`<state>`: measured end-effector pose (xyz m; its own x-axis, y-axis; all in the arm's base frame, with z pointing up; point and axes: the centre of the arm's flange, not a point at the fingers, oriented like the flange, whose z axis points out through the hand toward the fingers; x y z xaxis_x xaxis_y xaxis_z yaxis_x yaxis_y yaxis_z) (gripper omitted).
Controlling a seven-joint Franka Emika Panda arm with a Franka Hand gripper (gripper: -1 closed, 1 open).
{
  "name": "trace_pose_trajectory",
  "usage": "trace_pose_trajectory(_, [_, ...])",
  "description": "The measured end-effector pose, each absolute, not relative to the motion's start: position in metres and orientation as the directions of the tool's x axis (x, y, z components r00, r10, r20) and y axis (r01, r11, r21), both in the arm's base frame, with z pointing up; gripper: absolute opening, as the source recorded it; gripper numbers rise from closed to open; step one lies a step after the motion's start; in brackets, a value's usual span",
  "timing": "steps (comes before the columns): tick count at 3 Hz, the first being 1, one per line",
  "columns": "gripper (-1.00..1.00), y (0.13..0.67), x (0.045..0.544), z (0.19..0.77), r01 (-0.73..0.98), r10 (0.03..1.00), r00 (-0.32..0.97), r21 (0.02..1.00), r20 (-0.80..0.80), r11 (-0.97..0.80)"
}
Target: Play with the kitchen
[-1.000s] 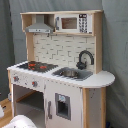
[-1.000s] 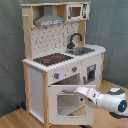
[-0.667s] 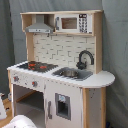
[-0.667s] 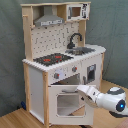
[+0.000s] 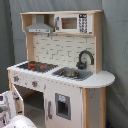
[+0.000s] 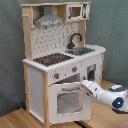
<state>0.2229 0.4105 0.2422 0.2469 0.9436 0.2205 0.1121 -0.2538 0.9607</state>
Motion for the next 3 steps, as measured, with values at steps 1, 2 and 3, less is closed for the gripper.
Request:
trace_pose_trajectory(1, [1.00,0.404,0.247,0.259,0.106,0.946,0.263,0.969,0.188,-0.222])
trace_pose_trajectory(2, [1.00,0.401,0.267,0.262,0.117,0.956,0.250,0.975,0.155,-0.189])
trace_pose_trajectory(3, [1.00,0.402,0.290,0.260,0.129,0.964,0.236,0.979,0.124,-0.157])
